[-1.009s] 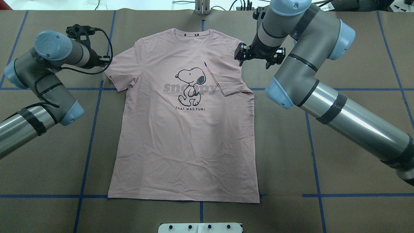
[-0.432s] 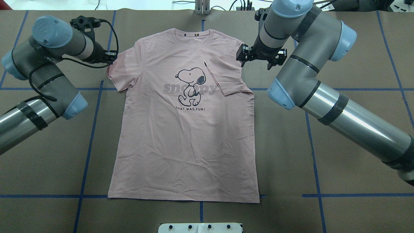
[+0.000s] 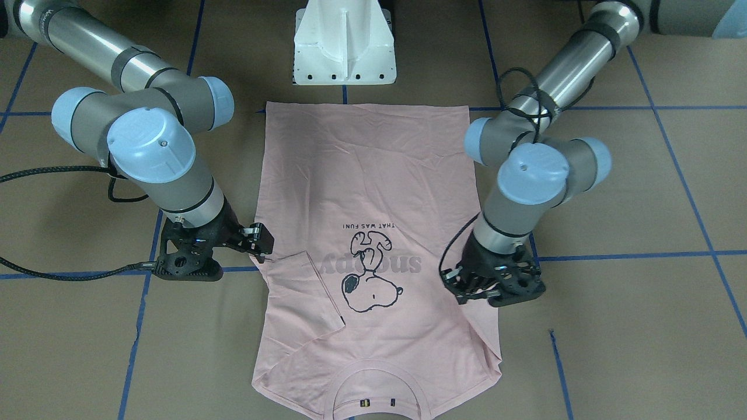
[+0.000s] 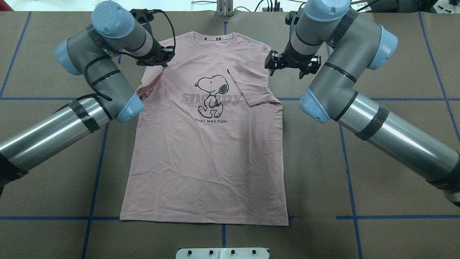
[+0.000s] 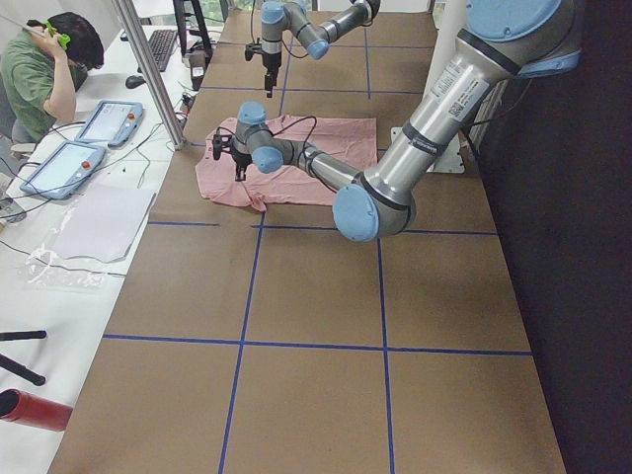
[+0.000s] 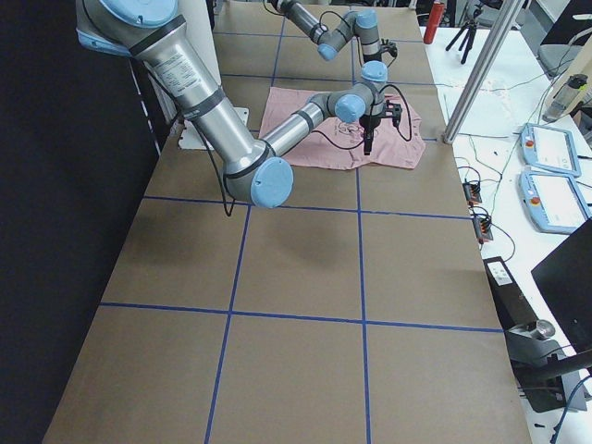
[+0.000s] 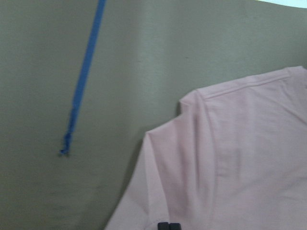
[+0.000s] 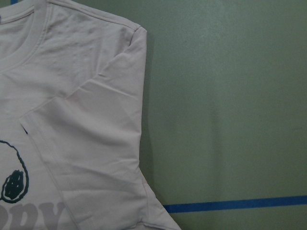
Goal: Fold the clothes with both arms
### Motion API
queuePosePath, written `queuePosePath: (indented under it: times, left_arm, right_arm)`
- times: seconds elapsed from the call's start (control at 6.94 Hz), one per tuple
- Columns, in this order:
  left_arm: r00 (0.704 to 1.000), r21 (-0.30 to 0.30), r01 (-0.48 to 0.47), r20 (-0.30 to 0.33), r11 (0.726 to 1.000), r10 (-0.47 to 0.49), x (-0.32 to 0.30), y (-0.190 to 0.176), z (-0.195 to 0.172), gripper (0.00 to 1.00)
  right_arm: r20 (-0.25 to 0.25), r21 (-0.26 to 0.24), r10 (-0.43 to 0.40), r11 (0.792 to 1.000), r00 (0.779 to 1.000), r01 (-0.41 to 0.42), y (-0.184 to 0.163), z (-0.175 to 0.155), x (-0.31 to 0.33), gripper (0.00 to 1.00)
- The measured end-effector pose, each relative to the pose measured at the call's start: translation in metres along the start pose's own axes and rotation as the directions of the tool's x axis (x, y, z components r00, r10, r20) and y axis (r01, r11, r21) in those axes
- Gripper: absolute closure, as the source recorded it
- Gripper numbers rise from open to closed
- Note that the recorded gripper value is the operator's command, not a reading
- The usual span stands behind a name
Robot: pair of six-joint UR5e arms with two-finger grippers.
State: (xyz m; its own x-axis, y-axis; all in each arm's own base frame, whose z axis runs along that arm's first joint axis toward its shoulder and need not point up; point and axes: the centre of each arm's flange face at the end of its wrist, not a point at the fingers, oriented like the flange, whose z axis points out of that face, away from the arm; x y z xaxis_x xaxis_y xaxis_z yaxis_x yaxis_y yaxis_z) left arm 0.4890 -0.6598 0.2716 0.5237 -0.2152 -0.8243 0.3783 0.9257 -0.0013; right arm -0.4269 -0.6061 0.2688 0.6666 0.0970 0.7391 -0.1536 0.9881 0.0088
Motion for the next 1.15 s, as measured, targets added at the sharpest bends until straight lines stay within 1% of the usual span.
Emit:
queuePosePath:
  times: [0.14,0.29,0.43,0.72,1.01,1.15]
  left_arm:
    - [0.999,-0.006,0.038,0.001,0.999,-0.038,0.041,0.004,0.008,1.00]
    - [0.999,0.004,0.054,0.007,0.999,-0.054,0.057,0.005,0.016,1.00]
    - [0.999,0.013,0.054,0.001,0.998,-0.054,0.060,0.008,0.025,0.01]
    - [0.999,0.017,0.022,-0.047,1.000,-0.021,0.056,0.022,0.035,0.00]
    - [0.995,0.020,0.002,-0.104,1.000,0.000,0.061,0.032,0.020,0.00]
    - [0.993,0.011,-0.004,-0.120,1.000,0.005,0.053,0.039,0.008,0.00]
  right_arm:
    - [-0.002,0.000,0.001,1.000,1.000,-0.001,0.001,0.001,0.002,0.00]
    - [-0.002,0.001,0.003,1.000,1.000,-0.003,0.001,0.001,0.003,0.00]
    - [-0.003,0.001,0.003,1.000,1.000,-0.003,0.002,0.002,0.003,0.00]
    - [-0.003,0.000,0.002,1.000,1.000,-0.002,0.003,0.003,0.003,0.00]
    - [0.011,0.006,-0.004,1.000,1.000,0.004,0.006,0.007,0.005,0.00]
    - [0.028,0.007,-0.012,1.000,1.000,0.011,0.017,0.010,0.007,0.00]
